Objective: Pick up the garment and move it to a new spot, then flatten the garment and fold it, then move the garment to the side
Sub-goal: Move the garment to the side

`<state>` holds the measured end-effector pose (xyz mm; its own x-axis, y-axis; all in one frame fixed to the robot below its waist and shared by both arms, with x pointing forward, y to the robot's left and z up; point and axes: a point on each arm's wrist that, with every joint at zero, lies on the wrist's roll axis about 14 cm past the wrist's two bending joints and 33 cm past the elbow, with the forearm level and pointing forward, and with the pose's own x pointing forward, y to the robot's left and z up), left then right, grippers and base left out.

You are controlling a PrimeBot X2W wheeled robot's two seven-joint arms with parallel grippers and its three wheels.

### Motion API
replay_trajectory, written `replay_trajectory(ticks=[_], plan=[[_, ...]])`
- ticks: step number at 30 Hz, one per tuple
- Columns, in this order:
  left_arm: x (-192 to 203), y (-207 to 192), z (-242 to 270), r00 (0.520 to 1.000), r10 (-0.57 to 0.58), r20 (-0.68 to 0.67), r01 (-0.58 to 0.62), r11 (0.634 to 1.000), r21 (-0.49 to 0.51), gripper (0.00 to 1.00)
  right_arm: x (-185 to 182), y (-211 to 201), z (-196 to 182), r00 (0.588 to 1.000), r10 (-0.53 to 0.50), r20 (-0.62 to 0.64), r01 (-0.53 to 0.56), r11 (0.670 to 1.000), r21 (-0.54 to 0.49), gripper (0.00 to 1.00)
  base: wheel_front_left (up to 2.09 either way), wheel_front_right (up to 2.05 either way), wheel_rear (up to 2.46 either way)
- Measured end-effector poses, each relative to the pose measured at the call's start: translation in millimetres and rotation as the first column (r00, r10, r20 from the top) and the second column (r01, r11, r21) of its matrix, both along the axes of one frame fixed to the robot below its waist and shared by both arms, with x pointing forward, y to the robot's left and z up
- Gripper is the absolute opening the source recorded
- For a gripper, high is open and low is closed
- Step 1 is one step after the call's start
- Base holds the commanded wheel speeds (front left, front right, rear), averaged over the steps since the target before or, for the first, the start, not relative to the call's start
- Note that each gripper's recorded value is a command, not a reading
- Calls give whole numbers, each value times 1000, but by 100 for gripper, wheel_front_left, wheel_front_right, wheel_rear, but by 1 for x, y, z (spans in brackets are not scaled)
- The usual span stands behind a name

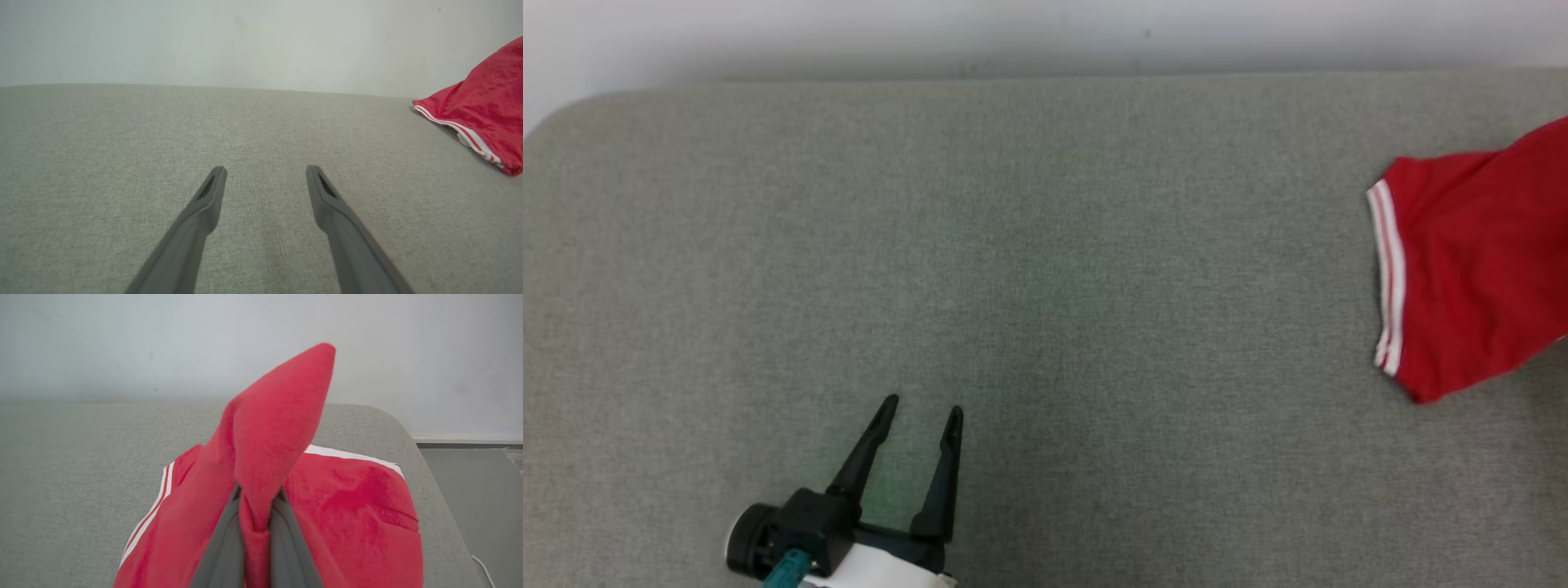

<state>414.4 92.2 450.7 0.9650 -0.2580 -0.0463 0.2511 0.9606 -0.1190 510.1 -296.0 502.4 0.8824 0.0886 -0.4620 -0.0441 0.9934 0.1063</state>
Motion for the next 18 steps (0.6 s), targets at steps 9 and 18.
replay_trajectory(ticks=[9, 18], plan=[[9, 5, -22, 999, 3, -46, -2, 1000, 22, 100, 16, -65, -10, 986, -165, -26, 163, 985, -63, 2, 0, 0, 0], [15, -2, -24, 999, -20, -43, 21, 999, 25, 100, -2, -126, -2, 947, -315, 69, 322, 927, -194, 100, 0, 0, 0]])
